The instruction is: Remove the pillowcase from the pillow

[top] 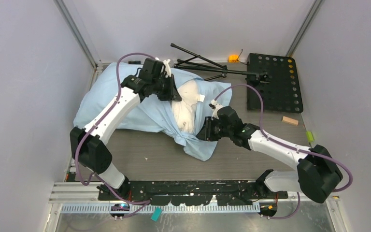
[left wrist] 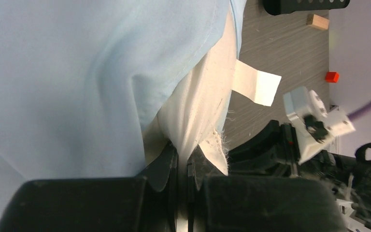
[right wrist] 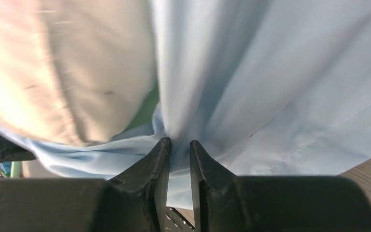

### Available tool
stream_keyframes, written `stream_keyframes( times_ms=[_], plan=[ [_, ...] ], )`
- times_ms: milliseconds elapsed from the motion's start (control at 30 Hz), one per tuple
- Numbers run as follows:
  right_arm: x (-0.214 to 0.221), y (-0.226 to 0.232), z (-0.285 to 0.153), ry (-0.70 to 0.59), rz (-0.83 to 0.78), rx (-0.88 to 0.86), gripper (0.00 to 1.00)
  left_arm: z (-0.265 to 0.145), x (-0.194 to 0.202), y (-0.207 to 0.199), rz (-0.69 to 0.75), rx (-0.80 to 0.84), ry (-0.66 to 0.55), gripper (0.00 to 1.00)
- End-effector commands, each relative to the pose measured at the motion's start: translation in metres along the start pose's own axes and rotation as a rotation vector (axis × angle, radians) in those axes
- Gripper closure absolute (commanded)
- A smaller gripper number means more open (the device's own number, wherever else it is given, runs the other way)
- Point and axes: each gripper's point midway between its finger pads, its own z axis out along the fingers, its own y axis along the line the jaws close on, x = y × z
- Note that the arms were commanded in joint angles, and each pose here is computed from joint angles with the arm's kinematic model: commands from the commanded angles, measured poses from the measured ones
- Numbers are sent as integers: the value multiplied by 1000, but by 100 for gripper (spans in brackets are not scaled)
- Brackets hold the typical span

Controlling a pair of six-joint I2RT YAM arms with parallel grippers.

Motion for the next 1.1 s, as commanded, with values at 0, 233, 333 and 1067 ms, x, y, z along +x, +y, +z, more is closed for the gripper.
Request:
stream_keyframes(
  times_ms=[0,233,333,1067],
  plan=[
    [-3,12,-19,-21,-130,-52,72,-12,-36,-42,17,203,-161,100],
    [-5,35,-23,21,-159,-135,70,3,-27,-38,17,197,-145,100],
    [2,39,-22,37,-159,-149,69,6,-31,-40,21,199,-144,100],
    [-57,79,-60,-221,-352,-206,45,-8,-29,-54,61,234,-136,100]
  ],
)
